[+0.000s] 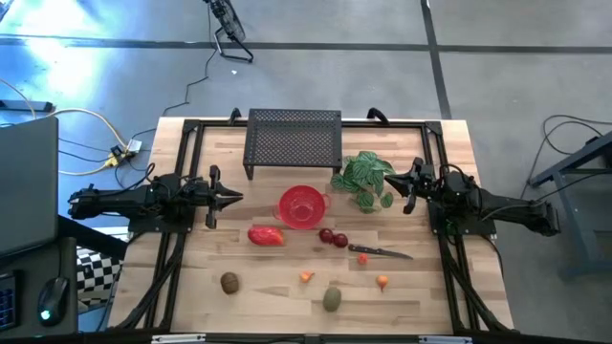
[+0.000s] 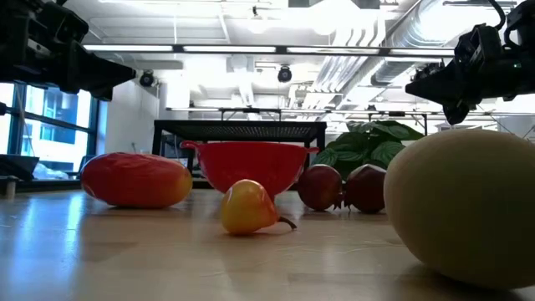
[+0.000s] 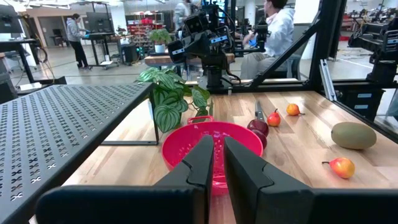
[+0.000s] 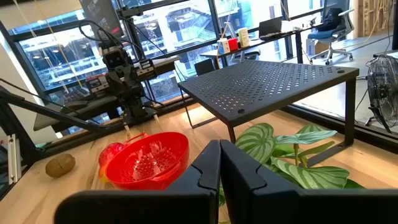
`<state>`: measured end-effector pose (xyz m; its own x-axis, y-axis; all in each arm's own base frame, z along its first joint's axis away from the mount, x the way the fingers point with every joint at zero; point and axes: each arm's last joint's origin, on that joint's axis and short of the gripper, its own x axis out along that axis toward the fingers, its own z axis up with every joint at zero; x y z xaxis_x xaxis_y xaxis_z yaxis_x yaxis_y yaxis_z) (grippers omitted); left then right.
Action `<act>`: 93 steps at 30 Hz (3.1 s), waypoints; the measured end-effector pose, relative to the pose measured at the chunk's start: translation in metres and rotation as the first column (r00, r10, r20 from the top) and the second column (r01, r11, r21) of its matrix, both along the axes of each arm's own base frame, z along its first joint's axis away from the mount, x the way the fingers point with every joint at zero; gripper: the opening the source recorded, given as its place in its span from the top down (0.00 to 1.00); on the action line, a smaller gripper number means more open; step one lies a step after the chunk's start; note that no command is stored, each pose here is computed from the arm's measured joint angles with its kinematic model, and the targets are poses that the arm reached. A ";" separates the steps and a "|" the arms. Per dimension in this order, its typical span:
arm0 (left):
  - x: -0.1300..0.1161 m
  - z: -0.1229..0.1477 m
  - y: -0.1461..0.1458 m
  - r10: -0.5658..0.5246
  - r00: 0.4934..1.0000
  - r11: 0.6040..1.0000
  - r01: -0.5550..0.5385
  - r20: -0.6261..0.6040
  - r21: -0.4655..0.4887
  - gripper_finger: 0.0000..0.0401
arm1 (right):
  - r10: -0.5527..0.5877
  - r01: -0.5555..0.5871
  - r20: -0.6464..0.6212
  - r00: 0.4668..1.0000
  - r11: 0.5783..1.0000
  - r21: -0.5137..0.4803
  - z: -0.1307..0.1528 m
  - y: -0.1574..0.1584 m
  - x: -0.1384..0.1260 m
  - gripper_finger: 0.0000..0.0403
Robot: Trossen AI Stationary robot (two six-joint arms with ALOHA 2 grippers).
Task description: Pick & Place Fruit
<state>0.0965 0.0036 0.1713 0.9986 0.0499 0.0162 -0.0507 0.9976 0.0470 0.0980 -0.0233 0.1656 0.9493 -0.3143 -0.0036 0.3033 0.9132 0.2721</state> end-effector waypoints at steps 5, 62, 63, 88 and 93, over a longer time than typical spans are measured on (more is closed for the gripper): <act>0.000 0.000 0.000 0.000 1.000 1.000 0.000 0.000 0.000 0.91 | 0.000 0.000 0.000 1.000 1.000 0.000 0.000 0.000 0.000 0.99; 0.000 0.001 0.000 -0.001 1.000 0.972 0.006 0.019 -0.234 0.91 | 0.261 -0.216 0.258 0.930 0.958 -0.190 0.030 0.008 -0.003 0.99; 0.000 0.001 0.000 -0.001 1.000 0.972 0.005 0.019 -0.234 0.91 | 0.275 -0.228 0.254 0.927 0.953 -0.198 0.030 0.009 -0.003 0.99; 0.000 0.001 0.000 -0.003 1.000 0.976 0.007 0.019 -0.219 0.91 | 0.161 -0.132 0.271 0.949 0.984 -0.121 0.029 0.005 -0.003 0.99; 0.000 0.001 0.000 -0.003 1.000 0.976 0.007 0.019 -0.217 0.91 | 0.141 -0.120 0.243 0.960 0.988 -0.100 0.027 0.005 -0.001 0.99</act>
